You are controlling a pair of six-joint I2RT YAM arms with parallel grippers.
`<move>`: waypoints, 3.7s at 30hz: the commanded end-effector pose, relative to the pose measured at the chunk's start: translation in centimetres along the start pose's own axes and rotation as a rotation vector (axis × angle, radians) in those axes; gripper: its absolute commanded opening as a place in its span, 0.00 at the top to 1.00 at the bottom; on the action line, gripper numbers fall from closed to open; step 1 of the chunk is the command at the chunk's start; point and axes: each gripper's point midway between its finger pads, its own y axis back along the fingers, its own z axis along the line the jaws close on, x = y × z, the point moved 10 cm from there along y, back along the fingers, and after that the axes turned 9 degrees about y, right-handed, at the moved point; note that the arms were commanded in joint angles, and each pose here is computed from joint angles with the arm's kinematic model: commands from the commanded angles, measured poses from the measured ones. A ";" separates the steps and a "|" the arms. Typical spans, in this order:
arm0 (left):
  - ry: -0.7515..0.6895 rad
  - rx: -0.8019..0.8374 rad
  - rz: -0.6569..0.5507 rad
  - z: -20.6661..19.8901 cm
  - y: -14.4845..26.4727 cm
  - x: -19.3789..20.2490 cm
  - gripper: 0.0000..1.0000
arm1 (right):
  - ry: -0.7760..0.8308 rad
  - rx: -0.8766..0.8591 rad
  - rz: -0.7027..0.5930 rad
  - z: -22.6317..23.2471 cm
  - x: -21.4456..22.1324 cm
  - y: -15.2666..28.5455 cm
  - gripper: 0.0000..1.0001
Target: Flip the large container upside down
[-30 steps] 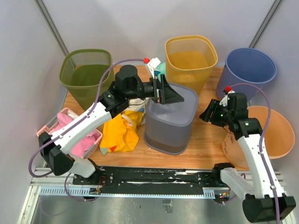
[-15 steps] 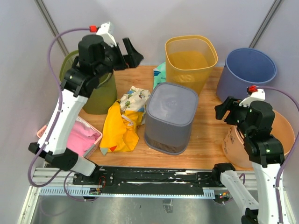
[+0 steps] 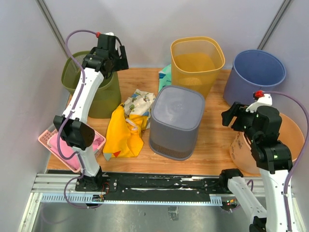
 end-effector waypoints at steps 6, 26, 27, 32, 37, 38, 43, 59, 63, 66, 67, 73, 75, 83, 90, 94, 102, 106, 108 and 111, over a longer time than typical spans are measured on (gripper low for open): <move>-0.050 -0.055 0.045 1.1 -1.1 1.2 0.73 | 0.042 -0.022 0.097 0.2 0.7 -2.2 0.30; 0.242 0.529 -0.294 -4.4 7.7 -6.9 1.00 | 0.015 -0.018 0.130 0.3 0.9 -2.5 0.34; 0.260 0.560 -0.291 -4.4 7.5 -6.8 1.00 | 0.014 -0.017 0.131 0.3 1.0 -2.4 0.34; 0.360 0.723 -0.239 -2.2 5.8 -6.4 1.00 | 0.018 -0.002 0.135 0.1 1.4 -2.1 0.34; 0.521 0.875 -0.192 0.8 3.5 -5.1 1.00 | 0.010 0.011 0.132 0.0 1.6 -2.0 0.34; 0.551 0.889 -0.184 1.4 3.0 -4.7 1.00 | 0.007 0.006 0.133 0.0 1.7 -2.0 0.34; 0.633 0.871 -0.115 4.3 -0.3 -2.4 1.00 | 0.000 0.009 0.150 0.0 2.4 -2.1 0.34; 0.506 0.223 -0.073 12.5 -2.6 -0.6 0.03 | 0.067 0.127 0.141 -1.3 2.2 -0.8 0.34; 0.411 0.119 -0.135 13.0 -0.7 -2.3 0.01 | 0.070 0.156 0.124 -1.5 1.8 -0.5 0.32; 0.376 0.071 -0.155 13.1 0.5 -3.3 0.01 | 0.067 0.163 0.107 -1.5 1.5 -0.5 0.32; 0.371 0.064 -0.164 13.1 1.0 -3.6 0.01 | 0.066 0.165 0.103 -1.5 1.5 -0.5 0.32; 0.290 0.164 -0.233 10.8 3.8 -5.7 0.01 | 0.035 0.199 0.044 -1.7 1.3 0.0 0.33; 0.246 0.177 -0.249 9.1 4.5 -6.0 0.01 | 0.031 0.194 0.019 -1.7 1.2 0.3 0.33; 0.229 0.045 -0.240 8.2 4.1 -4.8 0.01 | 0.058 0.176 -0.022 -1.6 0.0 1.6 0.32; 0.183 0.253 -0.126 5.7 4.8 -2.8 0.02 | 0.046 -0.104 -0.090 1.0 -3.7 1.5 0.32; 0.074 0.510 -0.090 0.4 7.2 -1.2 0.02 | -0.020 -0.221 -0.083 2.4 -5.0 -1.1 0.30; -0.040 0.834 0.160 -7.6 9.2 5.6 0.02 | -0.040 -0.223 -0.052 2.8 -5.7 -2.6 0.29; -0.043 0.992 0.210 -10.3 9.7 8.3 0.02 | -0.029 -0.206 -0.045 2.8 -6.6 -3.8 0.29; -0.045 1.013 0.235 -11.2 9.8 9.2 0.02 | -0.009 -0.185 -0.018 2.6 -6.9 -4.0 0.29; -0.072 0.968 0.211 -11.6 9.9 9.5 0.02 | -0.004 -0.217 0.018 2.9 -6.7 -4.4 0.28</move>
